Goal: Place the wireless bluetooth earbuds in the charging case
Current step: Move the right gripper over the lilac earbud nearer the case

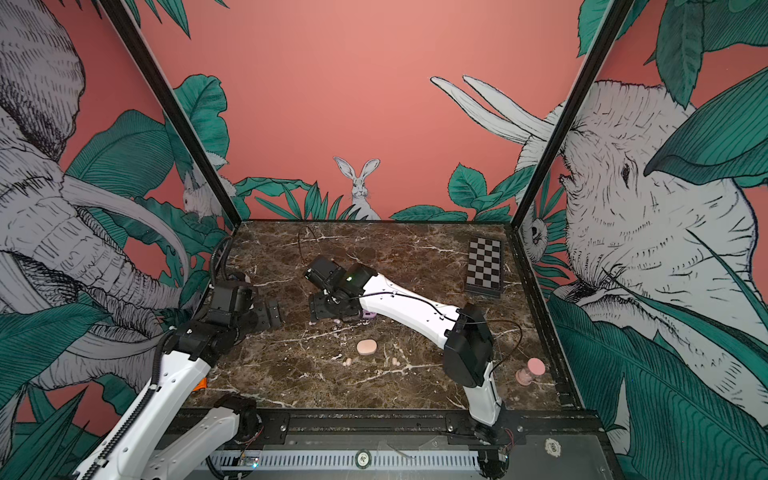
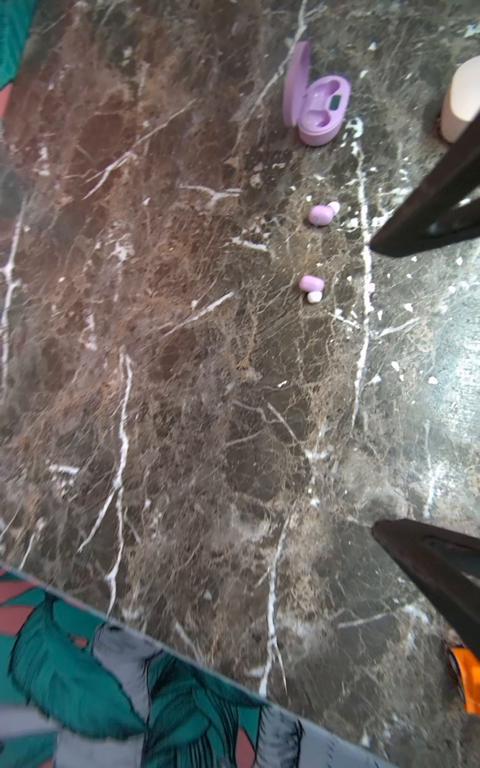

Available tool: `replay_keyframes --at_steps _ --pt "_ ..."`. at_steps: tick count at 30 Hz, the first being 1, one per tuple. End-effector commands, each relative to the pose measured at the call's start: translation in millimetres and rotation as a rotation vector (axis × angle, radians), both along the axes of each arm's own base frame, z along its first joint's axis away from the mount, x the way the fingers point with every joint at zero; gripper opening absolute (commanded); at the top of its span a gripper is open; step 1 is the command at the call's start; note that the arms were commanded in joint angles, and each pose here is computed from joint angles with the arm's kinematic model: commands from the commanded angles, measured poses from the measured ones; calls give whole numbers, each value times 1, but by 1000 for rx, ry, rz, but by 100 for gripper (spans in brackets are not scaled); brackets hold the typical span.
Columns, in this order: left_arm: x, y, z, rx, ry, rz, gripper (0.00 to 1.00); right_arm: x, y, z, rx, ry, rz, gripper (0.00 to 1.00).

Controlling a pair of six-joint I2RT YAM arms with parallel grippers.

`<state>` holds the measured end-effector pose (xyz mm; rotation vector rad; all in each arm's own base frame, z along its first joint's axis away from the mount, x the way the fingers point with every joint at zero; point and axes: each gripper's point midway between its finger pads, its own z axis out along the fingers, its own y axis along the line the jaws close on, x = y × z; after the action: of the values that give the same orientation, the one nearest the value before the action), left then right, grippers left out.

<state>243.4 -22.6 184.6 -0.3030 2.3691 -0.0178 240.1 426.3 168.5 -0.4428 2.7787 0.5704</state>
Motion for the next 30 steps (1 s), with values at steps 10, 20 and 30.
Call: replay_keyframes --at_steps 10,20,30 --pt "-8 17 0 25 -21 90 99 4 28 -58 -76 94 44 59" --pt "-6 16 -1 19 -22 86 99 26 26 -90 -119 114 -5 51" --pt "-2 11 -5 5 -6 69 99 48 14 -104 -130 119 -45 45"
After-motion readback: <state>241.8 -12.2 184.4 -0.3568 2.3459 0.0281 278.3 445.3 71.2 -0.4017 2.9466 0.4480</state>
